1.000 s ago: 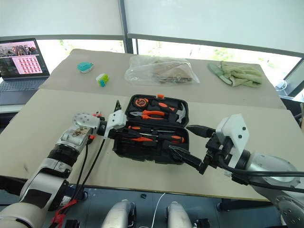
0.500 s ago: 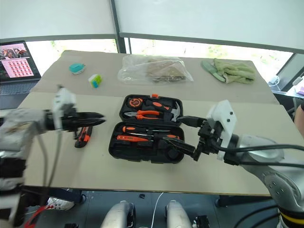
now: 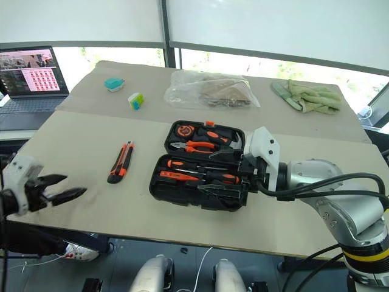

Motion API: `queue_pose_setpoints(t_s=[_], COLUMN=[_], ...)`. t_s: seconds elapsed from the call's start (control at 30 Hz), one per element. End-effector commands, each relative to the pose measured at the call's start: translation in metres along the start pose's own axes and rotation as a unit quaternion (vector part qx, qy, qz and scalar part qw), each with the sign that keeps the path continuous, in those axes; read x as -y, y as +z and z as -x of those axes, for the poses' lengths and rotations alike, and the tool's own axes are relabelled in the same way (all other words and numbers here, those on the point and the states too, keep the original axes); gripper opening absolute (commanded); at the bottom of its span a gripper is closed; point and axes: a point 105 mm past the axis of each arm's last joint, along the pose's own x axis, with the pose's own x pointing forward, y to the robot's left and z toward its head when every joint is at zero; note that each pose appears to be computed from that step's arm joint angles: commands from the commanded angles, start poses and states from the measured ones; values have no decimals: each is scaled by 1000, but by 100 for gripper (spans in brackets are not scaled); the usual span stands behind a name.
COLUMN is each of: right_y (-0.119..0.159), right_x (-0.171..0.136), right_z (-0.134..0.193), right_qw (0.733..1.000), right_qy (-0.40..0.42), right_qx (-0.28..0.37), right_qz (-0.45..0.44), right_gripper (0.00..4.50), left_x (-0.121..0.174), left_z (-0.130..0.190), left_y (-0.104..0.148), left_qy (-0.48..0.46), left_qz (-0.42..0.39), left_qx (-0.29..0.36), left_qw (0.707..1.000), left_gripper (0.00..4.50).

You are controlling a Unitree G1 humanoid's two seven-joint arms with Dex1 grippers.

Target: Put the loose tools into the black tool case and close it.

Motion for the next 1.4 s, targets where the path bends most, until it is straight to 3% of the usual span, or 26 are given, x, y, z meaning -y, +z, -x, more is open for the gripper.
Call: queue_pose_setpoints(t_s=[0.03, 0.13, 0.4, 0.73, 0.83, 0.97, 1.03, 1.13, 1.27, 1.3, 1.4], right_y=[7, 5, 5, 5, 5, 6, 6, 5, 4, 4, 2], right_x=[-4, -8, -10, -12, -12, -14, -15, -16, -16, -16, -17], right_z=[3, 4, 0, -4, -2, 0, 2, 5, 8, 9, 9], right_qw=[1000, 1000, 999, 997, 997, 996, 996, 996, 996, 996, 996], right_qy=[-1, -9, -37, -61, -69, -74, -76, -77, -80, -81, -84], right_qx=[9, 9, 27, 41, 44, 42, 40, 36, 30, 29, 27], right_qz=[18, 16, 13, 6, 5, 4, 3, 1, -5, -7, -17], right_gripper=[450, 450, 450, 450, 450, 450, 450, 450, 450, 450, 450], left_x=[11, 14, 13, 18, 17, 15, 10, 9, 13, 20, 75], left_z=[-16, -26, -62, -97, -101, -103, -103, -104, -91, -87, -67], left_y=[25, 33, 51, 17, 15, 15, 20, 56, 96, 107, 127], left_qy=[11, 34, 69, 31, 27, 24, 28, -20, -100, -133, -315], left_qz=[41, 56, 79, 90, 88, 89, 86, 20, -76, -102, -257], left_qx=[-31, -112, -170, -244, -244, -242, -230, -134, -37, -16, 16], left_qw=[999, 992, 980, 965, 965, 966, 969, 991, 991, 986, 913], left_gripper=[448, 448, 448, 448, 386, 241, 169, 166, 166, 166, 166])
